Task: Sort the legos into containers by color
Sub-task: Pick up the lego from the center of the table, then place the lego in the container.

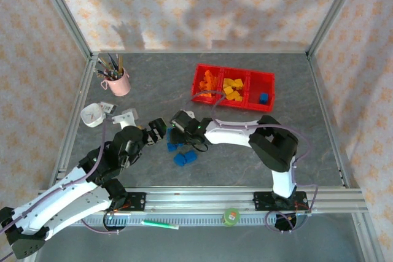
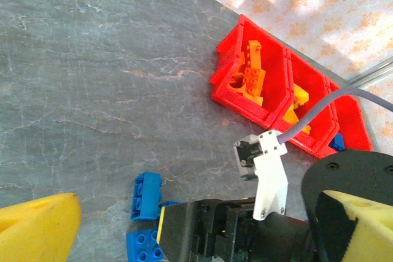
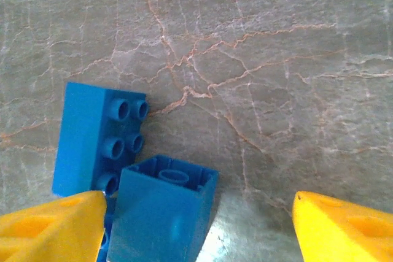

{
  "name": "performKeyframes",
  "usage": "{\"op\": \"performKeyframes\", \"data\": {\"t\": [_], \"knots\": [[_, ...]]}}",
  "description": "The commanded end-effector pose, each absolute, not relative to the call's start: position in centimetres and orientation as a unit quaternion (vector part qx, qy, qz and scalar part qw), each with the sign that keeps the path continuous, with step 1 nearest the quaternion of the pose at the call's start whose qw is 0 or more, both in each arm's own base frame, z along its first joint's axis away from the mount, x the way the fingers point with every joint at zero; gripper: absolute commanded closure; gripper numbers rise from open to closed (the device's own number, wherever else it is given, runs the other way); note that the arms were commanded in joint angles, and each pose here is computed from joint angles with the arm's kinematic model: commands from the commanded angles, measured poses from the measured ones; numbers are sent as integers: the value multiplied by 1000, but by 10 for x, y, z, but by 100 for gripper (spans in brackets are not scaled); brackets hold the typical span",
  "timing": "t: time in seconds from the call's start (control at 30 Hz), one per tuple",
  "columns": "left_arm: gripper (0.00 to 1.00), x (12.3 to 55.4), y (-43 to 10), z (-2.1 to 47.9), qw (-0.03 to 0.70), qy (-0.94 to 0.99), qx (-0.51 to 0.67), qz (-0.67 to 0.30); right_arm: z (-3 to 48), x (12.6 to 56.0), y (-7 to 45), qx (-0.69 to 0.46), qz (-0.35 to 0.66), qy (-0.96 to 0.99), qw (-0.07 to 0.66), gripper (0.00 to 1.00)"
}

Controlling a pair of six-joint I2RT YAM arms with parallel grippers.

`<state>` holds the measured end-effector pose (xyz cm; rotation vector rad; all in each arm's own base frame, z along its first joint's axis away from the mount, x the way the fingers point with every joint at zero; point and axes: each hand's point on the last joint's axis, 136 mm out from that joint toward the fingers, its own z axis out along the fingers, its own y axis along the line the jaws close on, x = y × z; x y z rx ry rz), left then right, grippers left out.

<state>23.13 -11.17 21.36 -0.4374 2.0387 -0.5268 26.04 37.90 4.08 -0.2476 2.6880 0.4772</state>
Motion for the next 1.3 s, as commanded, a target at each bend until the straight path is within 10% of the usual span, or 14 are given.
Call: {"op": "performKeyframes", "data": {"t": [0.0, 0.6, 1.27], "knots": [[1, 232, -101, 219, 483, 828, -199, -205, 37, 262, 382, -90, 158, 963, 198, 25], [1, 238, -119, 218, 472, 836, -175, -221, 43, 264, 364, -81, 136, 963, 218, 71], [1, 274, -203, 241, 454, 836, -61, -301, 156, 366, 139, 149, 102, 918, 352, 73]]}}
